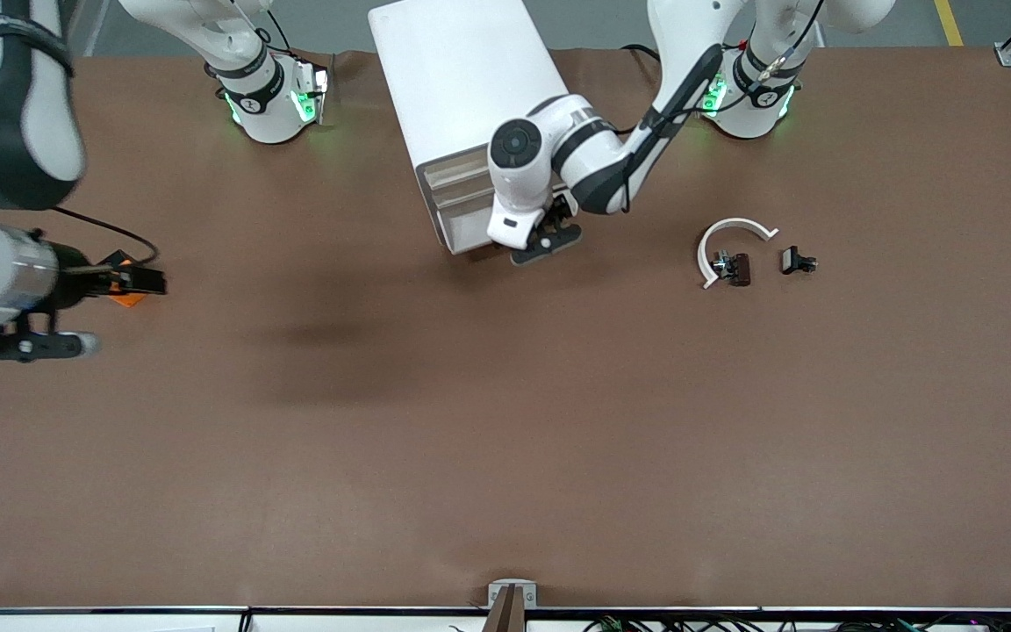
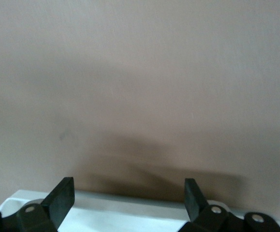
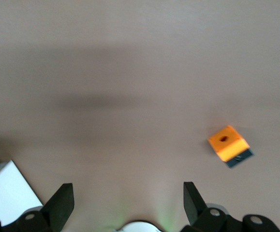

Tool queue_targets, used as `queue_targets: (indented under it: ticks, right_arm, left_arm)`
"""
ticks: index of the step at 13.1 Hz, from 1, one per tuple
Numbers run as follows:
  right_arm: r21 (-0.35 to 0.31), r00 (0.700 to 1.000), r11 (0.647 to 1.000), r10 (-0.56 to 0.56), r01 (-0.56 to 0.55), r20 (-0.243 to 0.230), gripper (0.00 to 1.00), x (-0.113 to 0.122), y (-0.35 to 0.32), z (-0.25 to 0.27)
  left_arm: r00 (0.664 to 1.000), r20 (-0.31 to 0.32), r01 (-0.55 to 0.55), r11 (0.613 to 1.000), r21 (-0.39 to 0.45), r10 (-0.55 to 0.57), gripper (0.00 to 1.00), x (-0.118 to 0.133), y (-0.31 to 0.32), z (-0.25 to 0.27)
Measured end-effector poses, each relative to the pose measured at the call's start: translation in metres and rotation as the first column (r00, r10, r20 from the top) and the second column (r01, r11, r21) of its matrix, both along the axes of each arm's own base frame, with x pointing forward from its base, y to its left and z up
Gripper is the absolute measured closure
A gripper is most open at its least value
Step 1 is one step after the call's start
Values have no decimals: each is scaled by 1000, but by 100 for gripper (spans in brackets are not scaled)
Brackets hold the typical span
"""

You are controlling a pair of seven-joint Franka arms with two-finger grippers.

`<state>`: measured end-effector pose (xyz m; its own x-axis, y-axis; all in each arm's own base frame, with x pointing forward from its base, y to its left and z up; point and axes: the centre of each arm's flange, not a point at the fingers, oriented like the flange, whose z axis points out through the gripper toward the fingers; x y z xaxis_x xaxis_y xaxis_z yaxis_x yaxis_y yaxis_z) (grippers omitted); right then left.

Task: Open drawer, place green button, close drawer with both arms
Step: 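Push the drawer shut into the cabinet with the left gripper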

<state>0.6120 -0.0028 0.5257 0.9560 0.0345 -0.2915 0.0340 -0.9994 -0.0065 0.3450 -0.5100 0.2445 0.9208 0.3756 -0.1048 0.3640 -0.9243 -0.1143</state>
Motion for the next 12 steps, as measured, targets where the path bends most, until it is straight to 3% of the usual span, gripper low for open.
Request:
queue_targets:
  ticks: [3, 7, 10, 12]
  right_arm:
    - [-1, 1000, 1000, -30, 30, -1, 0, -3, -30, 17]
    - [-50, 997, 998, -21, 25, 79, 0, 0, -34, 56]
    - [-53, 996, 998, -21, 26, 89, 0, 0, -34, 65]
    - [-52, 996, 998, -30, 34, 88, 0, -5, -37, 73]
  left_arm:
    - [1000, -3, -14, 1000, -19, 14, 0, -27, -14, 4]
    - [998, -6, -66, 998, -16, 66, 0, -27, -13, 3]
    - [996, -7, -89, 996, -20, 88, 0, -25, -12, 5]
    - [992, 4, -123, 991, -50, 123, 0, -5, -11, 17]
